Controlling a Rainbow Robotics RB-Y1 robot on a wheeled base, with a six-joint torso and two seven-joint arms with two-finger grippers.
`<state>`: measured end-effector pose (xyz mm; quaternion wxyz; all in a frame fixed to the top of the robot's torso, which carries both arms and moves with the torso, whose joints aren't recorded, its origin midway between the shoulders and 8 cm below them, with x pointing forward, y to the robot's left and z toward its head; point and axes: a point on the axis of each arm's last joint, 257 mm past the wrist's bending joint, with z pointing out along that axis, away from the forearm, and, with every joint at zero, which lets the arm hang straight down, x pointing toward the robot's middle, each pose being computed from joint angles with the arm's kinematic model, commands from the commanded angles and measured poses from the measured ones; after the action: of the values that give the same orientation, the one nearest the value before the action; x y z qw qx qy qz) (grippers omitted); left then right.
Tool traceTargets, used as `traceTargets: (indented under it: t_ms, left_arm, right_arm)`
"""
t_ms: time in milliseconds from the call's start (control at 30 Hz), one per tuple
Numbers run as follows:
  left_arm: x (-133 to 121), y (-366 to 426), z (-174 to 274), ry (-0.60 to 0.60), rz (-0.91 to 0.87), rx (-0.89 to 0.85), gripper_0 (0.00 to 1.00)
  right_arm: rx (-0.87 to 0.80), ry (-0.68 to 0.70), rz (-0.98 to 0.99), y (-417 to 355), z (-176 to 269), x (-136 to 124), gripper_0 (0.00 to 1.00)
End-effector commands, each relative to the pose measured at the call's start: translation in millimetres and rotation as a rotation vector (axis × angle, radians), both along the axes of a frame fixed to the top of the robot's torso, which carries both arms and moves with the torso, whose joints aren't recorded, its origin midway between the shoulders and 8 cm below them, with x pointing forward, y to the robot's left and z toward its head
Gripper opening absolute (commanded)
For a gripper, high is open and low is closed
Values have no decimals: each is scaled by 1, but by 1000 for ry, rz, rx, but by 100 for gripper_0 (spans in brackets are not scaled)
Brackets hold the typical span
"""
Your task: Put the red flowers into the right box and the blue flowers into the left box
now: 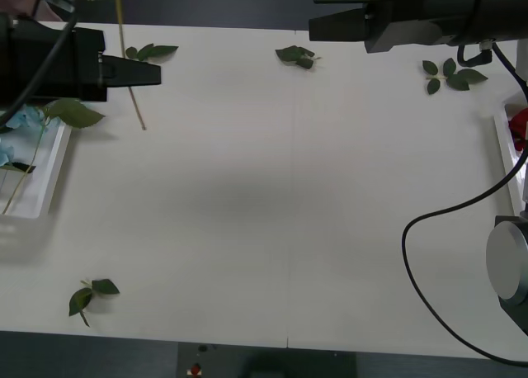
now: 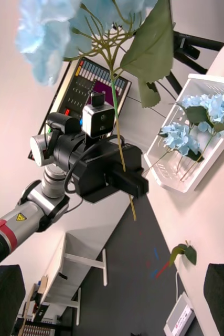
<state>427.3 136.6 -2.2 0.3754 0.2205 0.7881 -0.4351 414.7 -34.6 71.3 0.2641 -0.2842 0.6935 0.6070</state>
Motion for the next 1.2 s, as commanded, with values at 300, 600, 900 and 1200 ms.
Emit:
traceTargets:
  t_ms: [300, 600, 900, 1200]
  left_arm:
    - [9, 196, -36, 129, 334, 200, 0]
    - [1, 321, -79, 202, 476, 399, 0]
    - [-4, 399, -129, 267, 599, 603, 0]
    - [-9, 437, -165, 344, 668, 671, 0]
  right_arm:
    - [-117, -223, -111, -64, 18, 0, 100]
    - [-207, -328, -63, -107, -11, 10, 100]
    - [-246, -507, -38, -147, -29, 29, 100]
    - [-297, -740, -19, -184, -33, 40, 100]
